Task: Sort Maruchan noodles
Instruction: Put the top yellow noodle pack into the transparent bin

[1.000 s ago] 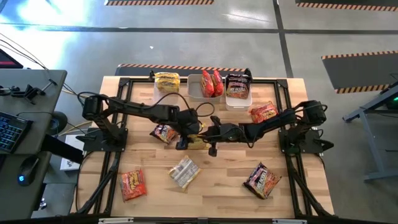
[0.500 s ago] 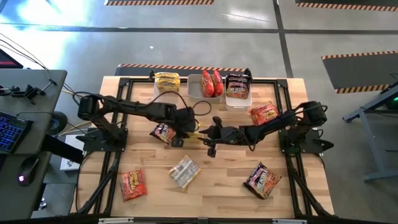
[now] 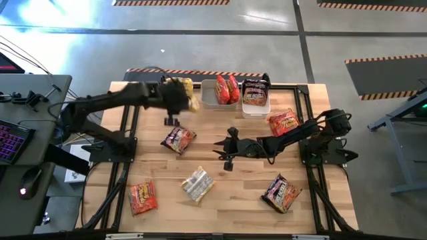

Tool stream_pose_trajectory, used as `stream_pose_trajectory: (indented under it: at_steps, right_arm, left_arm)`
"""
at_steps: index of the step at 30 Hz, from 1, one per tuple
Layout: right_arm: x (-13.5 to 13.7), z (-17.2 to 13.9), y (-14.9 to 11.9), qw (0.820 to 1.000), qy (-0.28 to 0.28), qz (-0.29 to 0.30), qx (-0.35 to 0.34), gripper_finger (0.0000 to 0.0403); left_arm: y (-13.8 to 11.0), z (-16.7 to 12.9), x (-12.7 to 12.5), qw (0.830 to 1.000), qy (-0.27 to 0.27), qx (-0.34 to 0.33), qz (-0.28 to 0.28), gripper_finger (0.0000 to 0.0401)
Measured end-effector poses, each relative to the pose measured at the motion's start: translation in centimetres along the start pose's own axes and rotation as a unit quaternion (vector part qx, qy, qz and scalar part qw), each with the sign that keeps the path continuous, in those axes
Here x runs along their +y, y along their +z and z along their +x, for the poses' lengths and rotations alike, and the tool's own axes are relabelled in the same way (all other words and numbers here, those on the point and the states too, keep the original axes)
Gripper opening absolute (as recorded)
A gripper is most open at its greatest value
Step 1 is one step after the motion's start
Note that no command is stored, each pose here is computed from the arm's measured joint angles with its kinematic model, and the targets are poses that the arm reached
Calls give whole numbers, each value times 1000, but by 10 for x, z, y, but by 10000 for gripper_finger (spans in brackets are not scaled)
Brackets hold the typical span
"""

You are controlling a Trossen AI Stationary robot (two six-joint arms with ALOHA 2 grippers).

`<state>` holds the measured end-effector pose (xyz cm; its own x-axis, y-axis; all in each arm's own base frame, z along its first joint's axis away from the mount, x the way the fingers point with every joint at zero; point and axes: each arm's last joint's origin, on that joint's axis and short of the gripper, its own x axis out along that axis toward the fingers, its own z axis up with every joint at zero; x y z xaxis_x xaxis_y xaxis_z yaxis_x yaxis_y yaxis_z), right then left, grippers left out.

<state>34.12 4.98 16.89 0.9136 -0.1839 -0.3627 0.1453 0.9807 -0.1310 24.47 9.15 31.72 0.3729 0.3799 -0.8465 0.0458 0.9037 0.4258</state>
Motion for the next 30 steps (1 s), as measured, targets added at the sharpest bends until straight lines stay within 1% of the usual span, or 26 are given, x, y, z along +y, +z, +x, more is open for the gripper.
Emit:
stream_pose_trajectory:
  at_steps: [3,7,13,17,20,25,30]
  right_arm:
    - [0,0,0,1000,0,-1,2,109]
    - [0,0,0,1000,0,-3,2,103]
    - [0,0,0,1000,0,-3,2,103]
    - [0,0,-1,1000,0,-3,3,103]
    - [0,0,-1,1000,0,-1,3,103]
    - [0,0,-1,1000,0,-1,3,103]
    - [0,0,-1,1000,0,-2,4,103]
  left_arm:
    - [-17,6,23,999,4,24,-21,93]
    - [-31,24,45,998,7,56,-16,94]
    - [-49,59,71,997,-23,78,-21,94]
    - [-56,78,82,996,-31,84,-23,94]
    - [-58,88,87,996,-39,72,-29,94]
    - [-60,103,90,996,-51,76,-22,94]
    - [-66,119,92,993,-68,94,-24,94]
